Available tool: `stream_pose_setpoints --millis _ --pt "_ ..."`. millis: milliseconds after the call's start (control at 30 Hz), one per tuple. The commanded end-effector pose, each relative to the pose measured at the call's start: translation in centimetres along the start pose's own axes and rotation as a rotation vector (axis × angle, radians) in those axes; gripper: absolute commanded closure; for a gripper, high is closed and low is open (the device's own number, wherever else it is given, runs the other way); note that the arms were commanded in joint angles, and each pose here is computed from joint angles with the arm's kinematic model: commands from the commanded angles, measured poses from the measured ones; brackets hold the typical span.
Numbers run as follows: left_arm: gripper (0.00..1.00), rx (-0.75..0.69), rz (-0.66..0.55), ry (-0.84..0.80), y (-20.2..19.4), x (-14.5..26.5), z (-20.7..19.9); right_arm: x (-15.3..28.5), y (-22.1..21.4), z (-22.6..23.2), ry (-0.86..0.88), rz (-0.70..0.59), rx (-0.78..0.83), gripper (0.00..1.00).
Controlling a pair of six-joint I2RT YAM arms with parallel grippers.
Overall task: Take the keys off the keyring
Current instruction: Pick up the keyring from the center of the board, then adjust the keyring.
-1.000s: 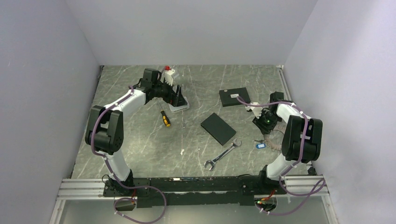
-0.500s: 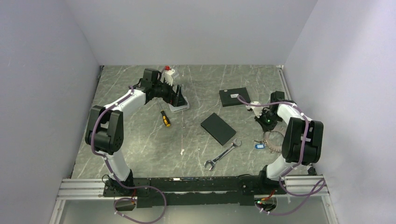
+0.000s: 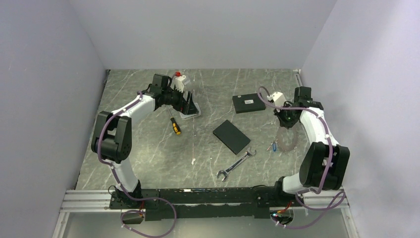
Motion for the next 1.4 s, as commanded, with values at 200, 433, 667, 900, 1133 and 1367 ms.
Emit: stream_pose_setpoints --millis 200,433,667,900,1133,1367 --pt "0.01 -0.044 -0.054 -0.022 1.9 1.2 -1.9 6.1 7.1 -2.8 -0.195 -0.331 -0.146 1.00" --pt "0.01 -0.039 -0.025 -0.114 2.9 2.6 -4.5 8.0 11.8 -2.9 -0.243 -0.433 -0.155 1.00" --pt "0.01 -0.125 -0.066 -0.176 4.6 4.5 -7.9 9.5 17.2 -2.2 -0.211 -0.573 -0.185 1.00" --pt "0.06 -0.197 -0.074 -0.146 6.9 4.3 -12.8 8.9 20.3 -1.7 -0.111 -0.708 -0.341 1.00" --pt "0.09 -0.251 -0.070 -0.084 7.6 1.3 -14.7 7.2 23.1 -1.3 -0.003 -0.768 -0.492 1.00" --pt "0.12 -0.351 -0.088 0.038 8.4 -2.2 -16.8 6.2 25.2 -0.3 0.082 -0.795 -0.574 1.00"
Point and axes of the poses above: each gripper's point midway between its finger pads, its own x axis back along the fingers, its own z axis along the line the jaws close on, y = z × x, the point moved 6 cm from there along x, back along the fingers, and after that the axes turned 11 degrees about x, right-handed, at the moved point
